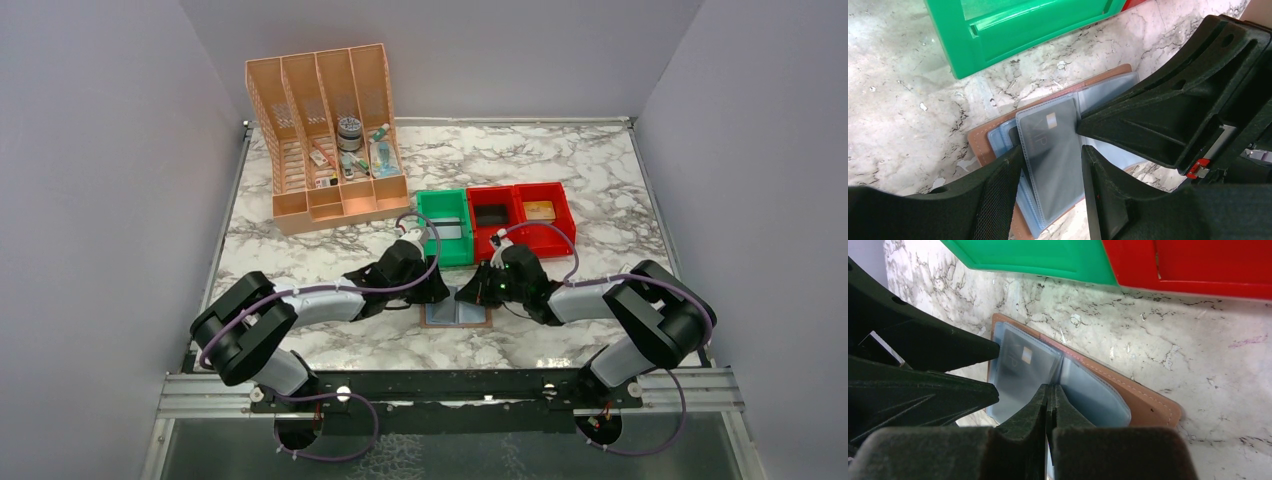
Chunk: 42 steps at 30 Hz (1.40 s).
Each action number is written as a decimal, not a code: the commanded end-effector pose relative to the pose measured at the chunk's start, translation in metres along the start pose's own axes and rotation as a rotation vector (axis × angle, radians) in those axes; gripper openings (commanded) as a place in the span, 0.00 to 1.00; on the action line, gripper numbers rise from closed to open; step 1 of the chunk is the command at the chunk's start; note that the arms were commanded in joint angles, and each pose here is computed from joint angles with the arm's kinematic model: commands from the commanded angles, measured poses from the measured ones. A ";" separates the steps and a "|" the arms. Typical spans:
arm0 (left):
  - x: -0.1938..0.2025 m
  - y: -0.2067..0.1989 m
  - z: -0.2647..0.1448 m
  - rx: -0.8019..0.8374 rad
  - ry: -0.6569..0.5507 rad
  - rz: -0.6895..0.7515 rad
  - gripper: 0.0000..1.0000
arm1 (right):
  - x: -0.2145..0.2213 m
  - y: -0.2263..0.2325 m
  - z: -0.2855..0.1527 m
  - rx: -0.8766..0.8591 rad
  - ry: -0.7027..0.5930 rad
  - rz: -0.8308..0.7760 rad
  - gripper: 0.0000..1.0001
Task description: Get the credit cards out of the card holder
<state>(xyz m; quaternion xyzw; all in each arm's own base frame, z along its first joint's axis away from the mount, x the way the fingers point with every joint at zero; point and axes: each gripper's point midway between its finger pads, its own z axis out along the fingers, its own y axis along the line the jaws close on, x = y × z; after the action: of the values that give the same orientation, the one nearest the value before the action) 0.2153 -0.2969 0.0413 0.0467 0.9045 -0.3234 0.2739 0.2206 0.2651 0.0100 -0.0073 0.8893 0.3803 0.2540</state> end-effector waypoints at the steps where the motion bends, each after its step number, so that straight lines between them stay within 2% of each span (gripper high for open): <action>1: -0.009 -0.002 0.002 -0.008 -0.029 0.019 0.50 | 0.046 -0.074 -0.011 0.284 0.127 0.018 0.01; 9: -0.003 -0.007 0.004 0.026 0.000 0.019 0.46 | 0.045 -0.071 -0.011 0.272 0.126 0.019 0.01; 15: 0.006 -0.043 -0.004 0.195 0.086 0.018 0.42 | 0.046 -0.067 -0.009 0.252 0.139 0.023 0.01; 20: 0.004 -0.062 -0.015 0.258 0.095 0.018 0.40 | 0.044 -0.060 -0.009 0.225 0.139 0.037 0.01; 25: 0.005 -0.053 -0.014 0.209 0.099 0.027 0.40 | 0.032 -0.036 -0.010 0.145 0.137 0.014 0.13; 31: 0.008 -0.055 -0.012 0.225 0.109 0.020 0.40 | 0.001 0.000 -0.023 0.057 0.068 -0.027 0.35; 34: 0.008 -0.054 -0.011 0.217 0.107 0.017 0.40 | -0.016 0.003 -0.031 0.111 0.035 -0.042 0.37; 42: 0.014 -0.055 -0.008 0.202 0.130 0.028 0.40 | -0.053 -0.015 -0.067 0.307 -0.160 -0.040 0.39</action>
<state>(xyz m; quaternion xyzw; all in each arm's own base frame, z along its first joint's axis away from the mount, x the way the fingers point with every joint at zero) 0.1851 -0.3259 0.0604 0.0974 0.8876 -0.3963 0.2136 0.2304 0.2337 0.0617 0.0054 0.9037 0.3119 0.2932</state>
